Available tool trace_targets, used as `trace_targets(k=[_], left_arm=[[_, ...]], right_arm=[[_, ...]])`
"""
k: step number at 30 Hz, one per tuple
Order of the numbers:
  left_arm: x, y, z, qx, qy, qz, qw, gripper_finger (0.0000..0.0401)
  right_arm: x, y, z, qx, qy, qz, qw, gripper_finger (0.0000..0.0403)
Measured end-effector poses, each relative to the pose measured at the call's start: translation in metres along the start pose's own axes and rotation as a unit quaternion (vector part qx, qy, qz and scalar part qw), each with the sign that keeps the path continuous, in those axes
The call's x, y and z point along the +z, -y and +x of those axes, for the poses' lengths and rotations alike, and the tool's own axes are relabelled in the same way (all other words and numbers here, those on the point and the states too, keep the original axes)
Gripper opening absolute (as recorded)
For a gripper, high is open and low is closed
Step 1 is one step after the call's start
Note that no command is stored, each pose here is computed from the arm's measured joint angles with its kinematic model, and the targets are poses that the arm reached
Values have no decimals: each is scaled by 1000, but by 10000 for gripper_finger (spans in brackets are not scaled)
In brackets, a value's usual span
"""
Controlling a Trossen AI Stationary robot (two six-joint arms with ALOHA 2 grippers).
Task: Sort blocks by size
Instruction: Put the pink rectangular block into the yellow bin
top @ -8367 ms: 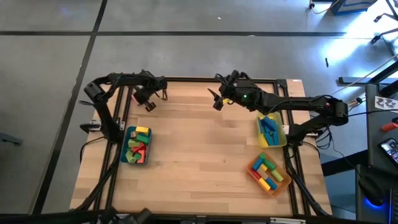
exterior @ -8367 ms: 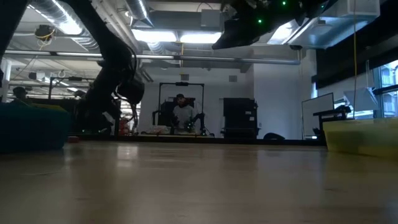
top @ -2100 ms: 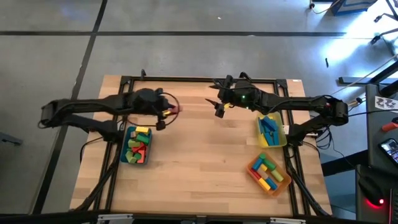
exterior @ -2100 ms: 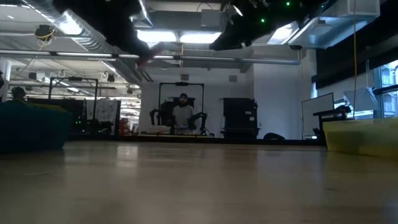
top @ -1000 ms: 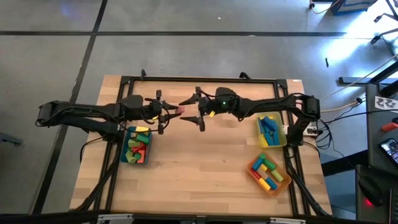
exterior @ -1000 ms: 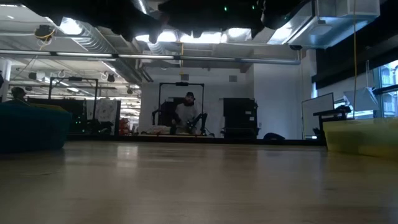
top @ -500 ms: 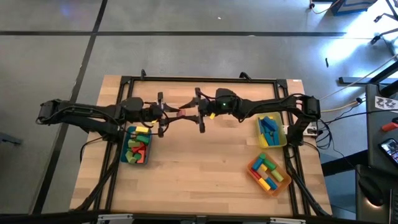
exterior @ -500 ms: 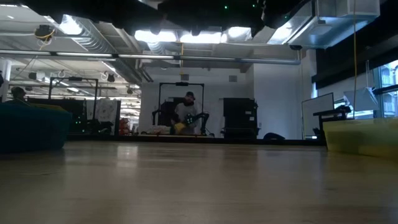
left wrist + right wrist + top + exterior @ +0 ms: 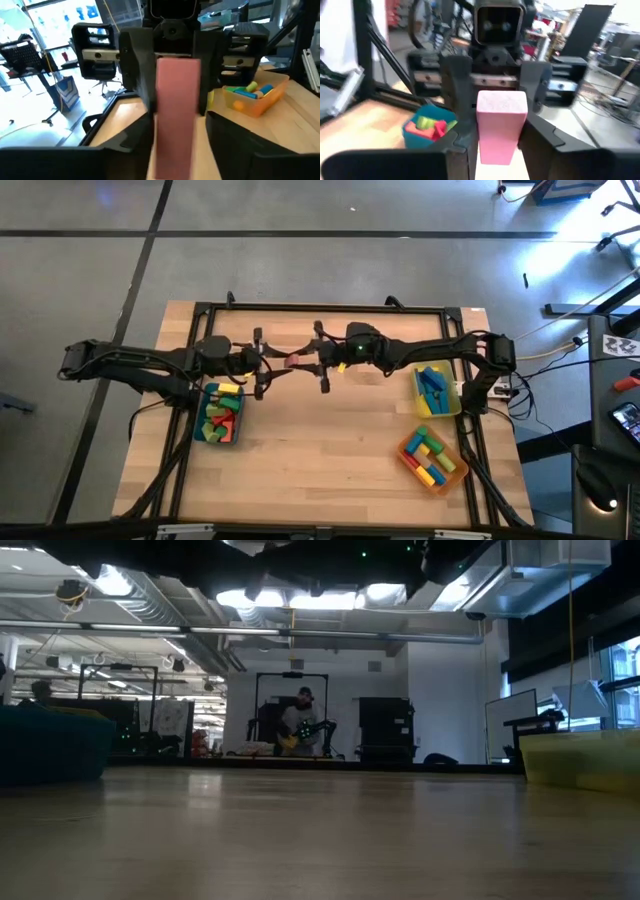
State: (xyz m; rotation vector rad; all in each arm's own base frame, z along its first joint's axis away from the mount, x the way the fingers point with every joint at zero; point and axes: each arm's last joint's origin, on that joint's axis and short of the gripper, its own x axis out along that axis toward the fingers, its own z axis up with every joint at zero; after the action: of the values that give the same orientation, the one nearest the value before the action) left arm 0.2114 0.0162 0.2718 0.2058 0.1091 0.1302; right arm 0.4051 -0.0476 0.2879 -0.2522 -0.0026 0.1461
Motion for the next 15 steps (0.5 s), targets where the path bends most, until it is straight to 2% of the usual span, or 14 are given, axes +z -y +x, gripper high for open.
trace_targets(k=[4, 8, 15], left_arm=[[-2, 0, -6, -1, -24, 6, 1000, 196], [-8, 0, -17, -10, -69, 11, 998, 209], [-24, 2, -27, -25, -165, 11, 986, 211]], right_arm=[[5, 1, -7, -20, -29, -16, 999, 109], [20, 3, -23, -62, -73, -21, 995, 109], [42, 5, -63, -164, -186, 3, 969, 109]])
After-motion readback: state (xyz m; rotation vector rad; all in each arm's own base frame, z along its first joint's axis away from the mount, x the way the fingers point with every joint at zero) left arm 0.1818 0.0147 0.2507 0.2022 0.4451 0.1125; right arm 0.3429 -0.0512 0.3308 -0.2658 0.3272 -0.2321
